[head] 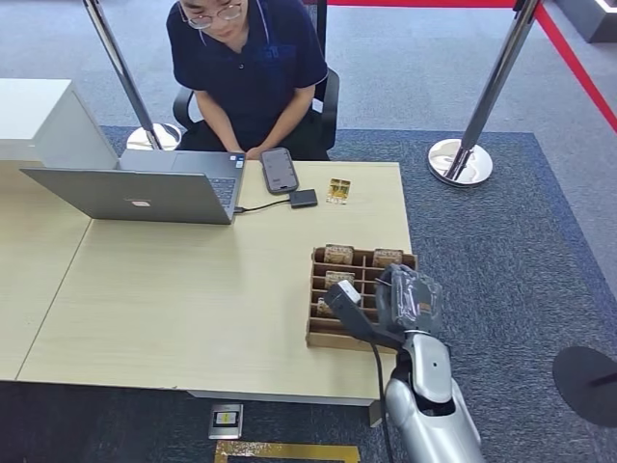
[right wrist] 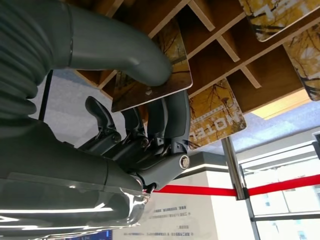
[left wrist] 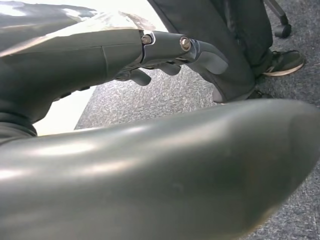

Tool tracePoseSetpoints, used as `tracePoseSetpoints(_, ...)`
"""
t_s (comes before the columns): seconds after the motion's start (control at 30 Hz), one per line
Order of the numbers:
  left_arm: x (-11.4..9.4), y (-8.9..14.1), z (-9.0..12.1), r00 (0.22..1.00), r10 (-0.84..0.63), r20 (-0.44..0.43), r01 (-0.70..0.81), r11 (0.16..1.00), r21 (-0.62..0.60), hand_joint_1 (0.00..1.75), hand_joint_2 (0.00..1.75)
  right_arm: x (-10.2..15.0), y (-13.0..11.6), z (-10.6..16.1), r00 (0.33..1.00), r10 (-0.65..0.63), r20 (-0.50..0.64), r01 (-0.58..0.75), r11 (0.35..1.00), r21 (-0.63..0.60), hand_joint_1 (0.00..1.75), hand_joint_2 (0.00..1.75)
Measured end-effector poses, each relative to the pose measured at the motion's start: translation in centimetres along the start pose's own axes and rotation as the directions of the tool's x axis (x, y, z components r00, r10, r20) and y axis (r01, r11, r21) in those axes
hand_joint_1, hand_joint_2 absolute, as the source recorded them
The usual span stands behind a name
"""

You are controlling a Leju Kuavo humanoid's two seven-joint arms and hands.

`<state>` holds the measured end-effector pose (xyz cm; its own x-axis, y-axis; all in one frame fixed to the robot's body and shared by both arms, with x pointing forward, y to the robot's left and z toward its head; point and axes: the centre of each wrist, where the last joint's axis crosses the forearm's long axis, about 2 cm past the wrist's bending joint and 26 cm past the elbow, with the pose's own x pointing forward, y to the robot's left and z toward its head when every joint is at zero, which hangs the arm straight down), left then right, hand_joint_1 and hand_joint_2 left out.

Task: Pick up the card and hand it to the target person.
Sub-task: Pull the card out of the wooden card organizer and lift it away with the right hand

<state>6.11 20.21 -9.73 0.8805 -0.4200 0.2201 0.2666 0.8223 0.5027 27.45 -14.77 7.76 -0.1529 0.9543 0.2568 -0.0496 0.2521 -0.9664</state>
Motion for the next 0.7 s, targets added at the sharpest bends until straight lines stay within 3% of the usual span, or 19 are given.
tracePoseSetpoints(0.4, 0.0, 0.0, 0.0, 1.000, 0.005, -0.003, -0.005, 1.000, 0.003, 0.00, 0.00, 0.0, -0.1, -0.6, 0.999, -0.015, 0.032, 0.015, 1.000, -0.009, 1.66, 1.75)
tracePoseSetpoints(0.7, 0.0, 0.0, 0.0, 1.000, 0.010, -0.006, -0.010, 1.000, 0.003, 0.00, 0.00, 0.3, -1.9, -1.1, 0.993, -0.036, 0.109, 0.040, 0.999, -0.032, 1.61, 1.75)
